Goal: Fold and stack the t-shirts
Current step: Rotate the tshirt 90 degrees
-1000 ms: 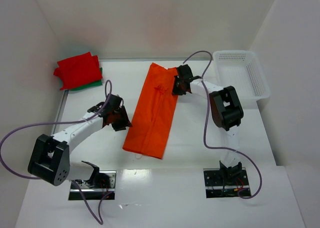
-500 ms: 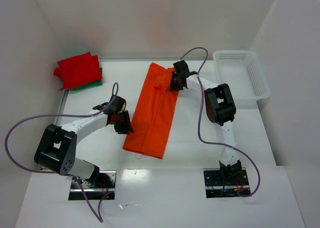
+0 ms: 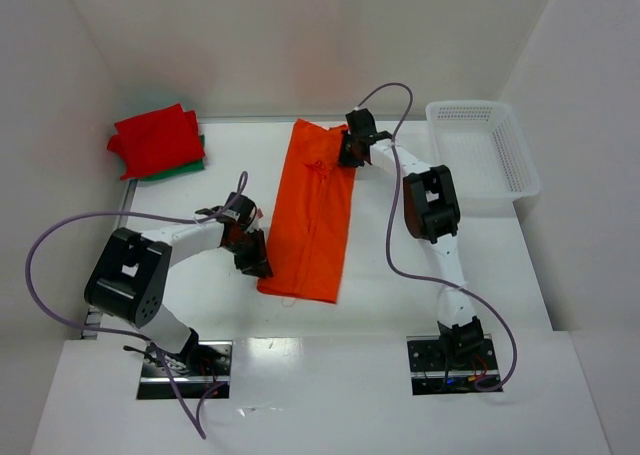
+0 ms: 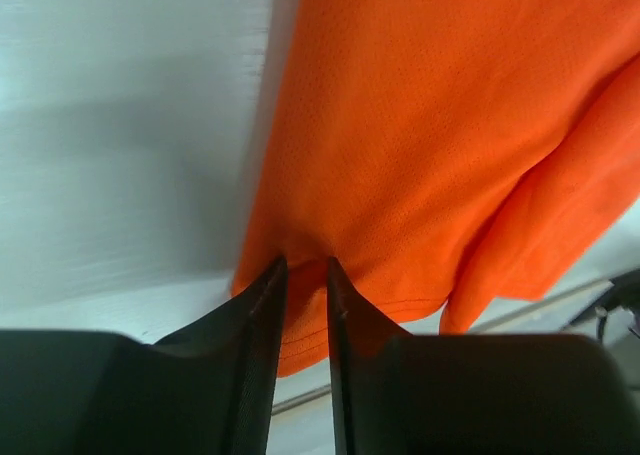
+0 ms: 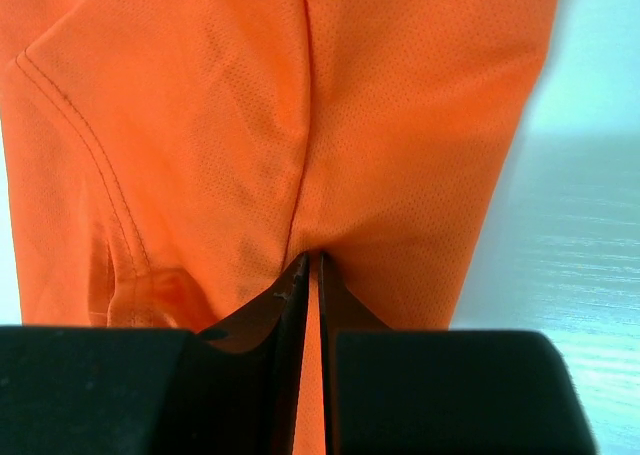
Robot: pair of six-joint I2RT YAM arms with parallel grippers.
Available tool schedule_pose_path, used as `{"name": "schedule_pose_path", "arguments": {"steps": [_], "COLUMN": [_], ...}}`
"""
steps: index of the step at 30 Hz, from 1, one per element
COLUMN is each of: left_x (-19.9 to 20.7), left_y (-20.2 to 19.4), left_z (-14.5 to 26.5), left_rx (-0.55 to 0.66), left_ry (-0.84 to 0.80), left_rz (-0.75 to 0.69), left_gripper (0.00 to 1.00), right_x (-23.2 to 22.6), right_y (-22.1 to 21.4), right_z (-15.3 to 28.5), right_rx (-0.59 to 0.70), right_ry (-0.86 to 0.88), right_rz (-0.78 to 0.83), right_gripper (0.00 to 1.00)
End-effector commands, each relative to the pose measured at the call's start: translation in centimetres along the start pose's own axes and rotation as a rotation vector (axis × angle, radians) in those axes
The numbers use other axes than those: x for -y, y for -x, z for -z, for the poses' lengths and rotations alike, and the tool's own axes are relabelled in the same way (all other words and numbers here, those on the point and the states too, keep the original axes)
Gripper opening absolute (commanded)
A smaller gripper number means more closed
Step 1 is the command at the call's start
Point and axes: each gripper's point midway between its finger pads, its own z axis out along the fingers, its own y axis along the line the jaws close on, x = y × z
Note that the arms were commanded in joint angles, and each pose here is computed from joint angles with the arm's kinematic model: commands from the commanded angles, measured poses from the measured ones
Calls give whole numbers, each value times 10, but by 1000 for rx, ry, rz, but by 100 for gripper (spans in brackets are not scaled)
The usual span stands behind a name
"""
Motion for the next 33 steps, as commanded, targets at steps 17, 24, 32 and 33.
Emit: {"name": "schedule_pose_path", "arguments": {"steps": [17, 24, 32, 33], "left_x": [26, 42, 56, 55], "left_y": [-35, -26, -5, -5], "left_z": [0, 17, 30, 28], "left_rx": [-140, -96, 6, 8], "left_ry": [-107, -152, -167, -168], "left_rz": [-119, -132, -138, -139], "left_gripper": [21, 27, 30, 30], "right_x": [9, -34, -62, -61], "right_y": [-11, 45, 69, 63], "right_z": [-14, 45, 64, 59], "right_rx": [-57, 79, 141, 122], "right_ry": [-21, 172, 290, 297], "right_rz": [14, 9, 0, 0], "right_gripper": [13, 40, 10, 4]}}
